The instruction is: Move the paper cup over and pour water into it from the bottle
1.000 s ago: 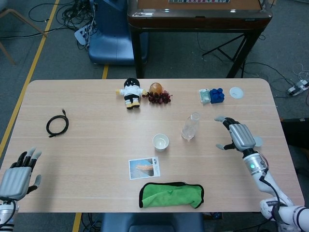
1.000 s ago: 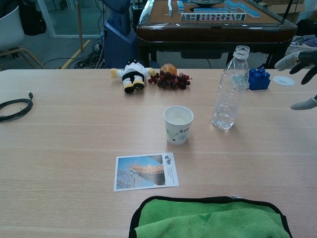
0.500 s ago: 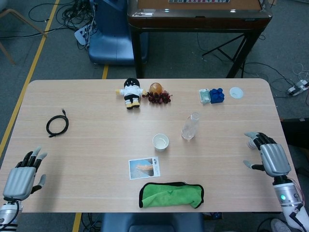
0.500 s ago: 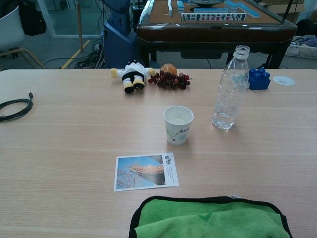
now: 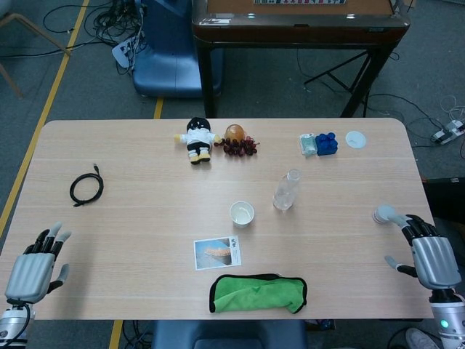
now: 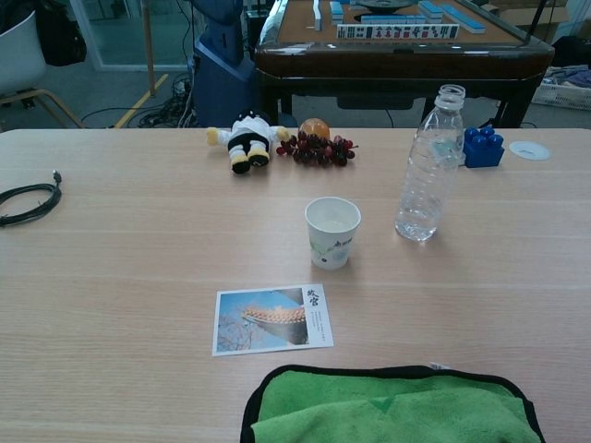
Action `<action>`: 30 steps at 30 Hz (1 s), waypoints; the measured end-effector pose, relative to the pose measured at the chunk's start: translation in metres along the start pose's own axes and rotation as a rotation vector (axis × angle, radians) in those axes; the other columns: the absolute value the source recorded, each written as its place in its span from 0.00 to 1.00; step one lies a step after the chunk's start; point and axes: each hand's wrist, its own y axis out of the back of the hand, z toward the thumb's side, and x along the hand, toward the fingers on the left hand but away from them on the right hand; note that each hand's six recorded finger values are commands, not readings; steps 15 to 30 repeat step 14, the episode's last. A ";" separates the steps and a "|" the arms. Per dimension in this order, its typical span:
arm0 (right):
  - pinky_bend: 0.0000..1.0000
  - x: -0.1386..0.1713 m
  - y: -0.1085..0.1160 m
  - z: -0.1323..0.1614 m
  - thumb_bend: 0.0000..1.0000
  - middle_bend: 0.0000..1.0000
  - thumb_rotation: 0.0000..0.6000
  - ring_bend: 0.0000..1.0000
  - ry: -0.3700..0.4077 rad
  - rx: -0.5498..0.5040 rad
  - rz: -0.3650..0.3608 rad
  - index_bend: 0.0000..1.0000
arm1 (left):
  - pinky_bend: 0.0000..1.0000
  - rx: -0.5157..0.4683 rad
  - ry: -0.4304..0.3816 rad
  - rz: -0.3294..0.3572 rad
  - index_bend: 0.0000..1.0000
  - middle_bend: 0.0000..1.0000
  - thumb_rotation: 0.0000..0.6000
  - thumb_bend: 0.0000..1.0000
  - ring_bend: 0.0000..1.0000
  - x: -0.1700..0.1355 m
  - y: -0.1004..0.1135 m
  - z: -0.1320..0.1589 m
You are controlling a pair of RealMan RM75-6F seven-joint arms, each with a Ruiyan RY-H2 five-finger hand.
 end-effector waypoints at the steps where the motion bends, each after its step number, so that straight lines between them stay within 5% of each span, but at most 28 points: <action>1: 0.32 0.000 0.001 -0.001 0.00 0.27 1.00 0.18 -0.003 0.005 -0.005 0.25 | 0.27 0.004 0.000 0.000 0.16 0.04 1.00 0.39 0.08 0.000 0.000 0.000; 30: 0.32 -0.003 -0.005 -0.006 0.00 0.27 1.00 0.18 -0.020 -0.010 0.029 0.25 | 0.27 0.018 0.004 -0.012 0.16 0.04 1.00 0.39 0.08 0.001 -0.004 -0.002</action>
